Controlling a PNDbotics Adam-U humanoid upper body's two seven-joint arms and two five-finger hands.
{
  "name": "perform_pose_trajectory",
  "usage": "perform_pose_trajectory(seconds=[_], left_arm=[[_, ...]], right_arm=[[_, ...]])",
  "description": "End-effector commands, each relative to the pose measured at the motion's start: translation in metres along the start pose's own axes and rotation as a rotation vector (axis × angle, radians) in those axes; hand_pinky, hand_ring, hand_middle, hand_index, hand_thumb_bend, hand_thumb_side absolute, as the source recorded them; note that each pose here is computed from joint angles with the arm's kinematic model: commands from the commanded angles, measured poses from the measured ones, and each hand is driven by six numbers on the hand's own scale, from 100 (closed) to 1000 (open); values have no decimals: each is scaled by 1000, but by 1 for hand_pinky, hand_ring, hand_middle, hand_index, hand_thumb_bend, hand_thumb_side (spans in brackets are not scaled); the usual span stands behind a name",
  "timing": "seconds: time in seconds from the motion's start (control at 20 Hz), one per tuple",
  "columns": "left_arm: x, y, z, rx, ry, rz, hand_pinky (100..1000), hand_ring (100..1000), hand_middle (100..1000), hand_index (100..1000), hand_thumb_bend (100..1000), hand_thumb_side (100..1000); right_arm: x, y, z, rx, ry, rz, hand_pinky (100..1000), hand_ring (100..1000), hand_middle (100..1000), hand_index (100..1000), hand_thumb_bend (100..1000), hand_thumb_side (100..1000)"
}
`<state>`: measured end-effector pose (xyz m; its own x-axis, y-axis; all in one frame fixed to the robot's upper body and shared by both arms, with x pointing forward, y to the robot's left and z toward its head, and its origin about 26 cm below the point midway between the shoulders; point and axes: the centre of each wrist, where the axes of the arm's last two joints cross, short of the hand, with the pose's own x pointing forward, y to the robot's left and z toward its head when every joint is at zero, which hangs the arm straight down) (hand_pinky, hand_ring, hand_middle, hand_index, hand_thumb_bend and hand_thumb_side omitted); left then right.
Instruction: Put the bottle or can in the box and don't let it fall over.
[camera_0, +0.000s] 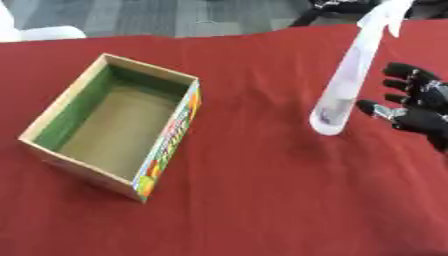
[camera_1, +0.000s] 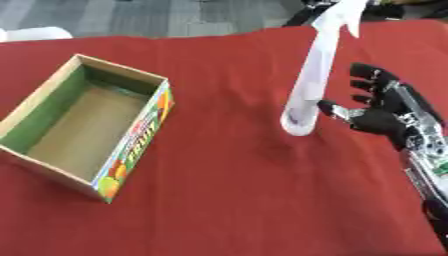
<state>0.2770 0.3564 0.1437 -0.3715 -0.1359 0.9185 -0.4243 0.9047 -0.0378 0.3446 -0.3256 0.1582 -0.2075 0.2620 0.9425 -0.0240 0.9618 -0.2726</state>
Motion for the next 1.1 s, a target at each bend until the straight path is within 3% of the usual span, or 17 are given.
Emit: perform_pose_trajectory(seconds=[0.05,1.1], left_arm=[[7,-1,-3,-15,-23,3,813,799,786,838,397,765],[6,-4,-2,-24,-16,12,813,799,787,836,397,767]], right_arm=[[3,-4,-7,-6,-14,-5,909,945,898,907,569,129],[1,13,-30,56,-18,-73,906,941,895,904,576,131]])
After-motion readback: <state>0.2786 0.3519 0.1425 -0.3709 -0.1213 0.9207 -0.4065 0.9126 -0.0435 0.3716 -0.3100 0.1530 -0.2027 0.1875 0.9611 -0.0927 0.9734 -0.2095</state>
